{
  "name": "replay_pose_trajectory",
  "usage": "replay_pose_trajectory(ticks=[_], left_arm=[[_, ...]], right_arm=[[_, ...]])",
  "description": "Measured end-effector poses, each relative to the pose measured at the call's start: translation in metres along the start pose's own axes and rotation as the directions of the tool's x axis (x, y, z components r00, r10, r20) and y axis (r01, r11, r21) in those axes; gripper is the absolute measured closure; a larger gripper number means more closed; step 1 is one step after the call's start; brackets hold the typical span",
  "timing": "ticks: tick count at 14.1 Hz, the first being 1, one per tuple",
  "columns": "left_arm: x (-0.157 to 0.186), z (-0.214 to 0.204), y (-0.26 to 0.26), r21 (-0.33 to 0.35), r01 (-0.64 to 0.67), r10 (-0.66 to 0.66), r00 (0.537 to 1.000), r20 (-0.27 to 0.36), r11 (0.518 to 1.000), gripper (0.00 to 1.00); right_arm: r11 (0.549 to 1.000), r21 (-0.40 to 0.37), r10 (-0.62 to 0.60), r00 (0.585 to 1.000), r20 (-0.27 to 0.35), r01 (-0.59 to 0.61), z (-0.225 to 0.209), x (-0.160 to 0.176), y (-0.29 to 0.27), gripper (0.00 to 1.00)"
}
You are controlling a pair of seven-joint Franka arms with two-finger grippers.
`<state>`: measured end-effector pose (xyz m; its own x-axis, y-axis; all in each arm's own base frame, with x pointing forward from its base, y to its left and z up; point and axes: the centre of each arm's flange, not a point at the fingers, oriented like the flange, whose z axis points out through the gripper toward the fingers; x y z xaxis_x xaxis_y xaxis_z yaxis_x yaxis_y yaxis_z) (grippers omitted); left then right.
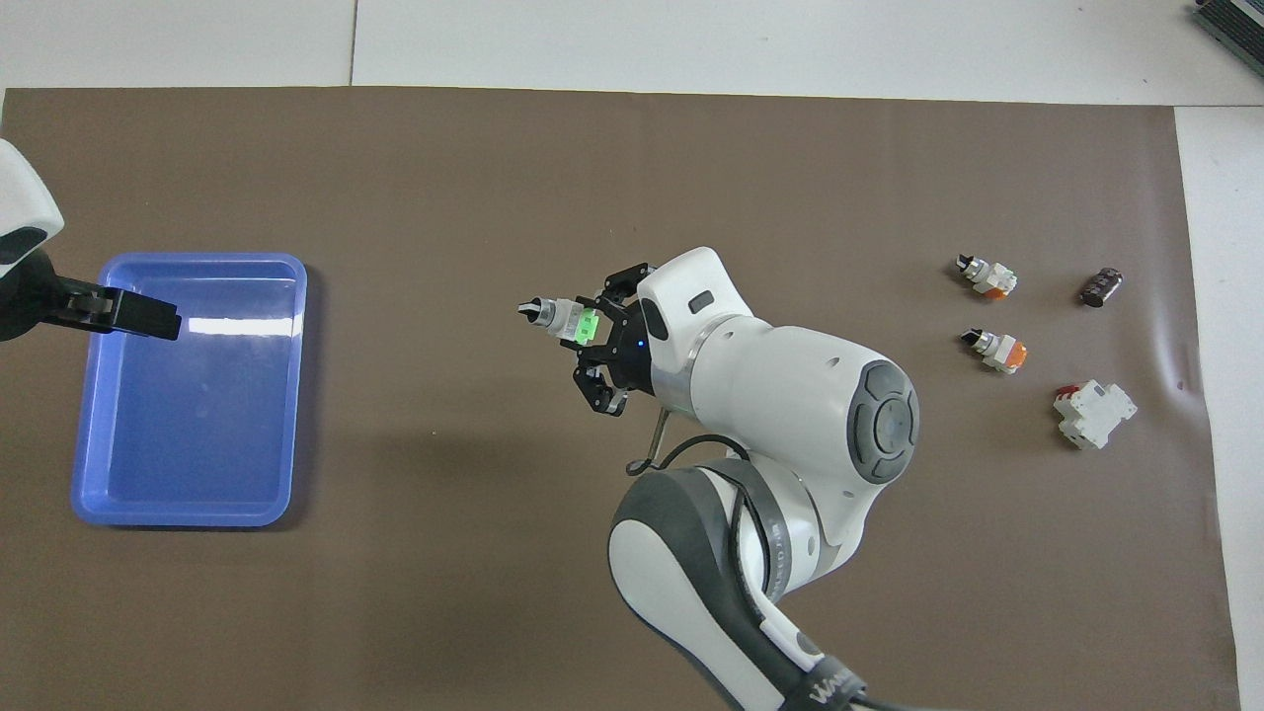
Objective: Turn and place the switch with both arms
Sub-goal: 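Carry the switch toward the tray while the left gripper rises, then move the open left gripper toward the switch held by the right gripper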
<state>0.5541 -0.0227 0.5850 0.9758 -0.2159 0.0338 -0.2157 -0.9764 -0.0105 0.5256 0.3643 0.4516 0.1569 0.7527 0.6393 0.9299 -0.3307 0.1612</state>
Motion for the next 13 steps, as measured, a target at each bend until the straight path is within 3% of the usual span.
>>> replay_pose_trajectory(ticks=[4,6,7,10,13], left_arm=[[-0.001,0.0,0.01,-0.016,-0.011,0.011,1.0,0.002,1.0,0.0],[-0.004,0.006,0.021,-0.111,0.055,-0.054,0.998,0.015,0.992,0.18],[-0.005,0.008,0.026,-0.154,0.127,-0.124,0.992,0.025,0.98,0.18],[0.0,0.004,0.06,-0.248,0.384,-0.375,0.923,0.085,0.889,0.17],[0.007,0.0,0.094,-0.326,0.594,-0.569,0.802,0.179,0.735,0.15]], right_arm=[[1.0,0.011,-0.007,1.0,-0.005,0.007,0.005,0.008,-0.009,0.59],[1.0,0.011,-0.009,1.0,-0.012,0.01,0.004,0.014,-0.011,0.59],[1.0,0.014,-0.01,1.0,-0.014,0.01,0.005,0.017,-0.014,0.59],[1.0,0.014,0.0,1.0,-0.007,0.0,0.006,0.022,-0.019,0.59],[1.0,0.01,0.004,1.0,-0.001,-0.004,0.006,0.023,-0.019,0.59]])
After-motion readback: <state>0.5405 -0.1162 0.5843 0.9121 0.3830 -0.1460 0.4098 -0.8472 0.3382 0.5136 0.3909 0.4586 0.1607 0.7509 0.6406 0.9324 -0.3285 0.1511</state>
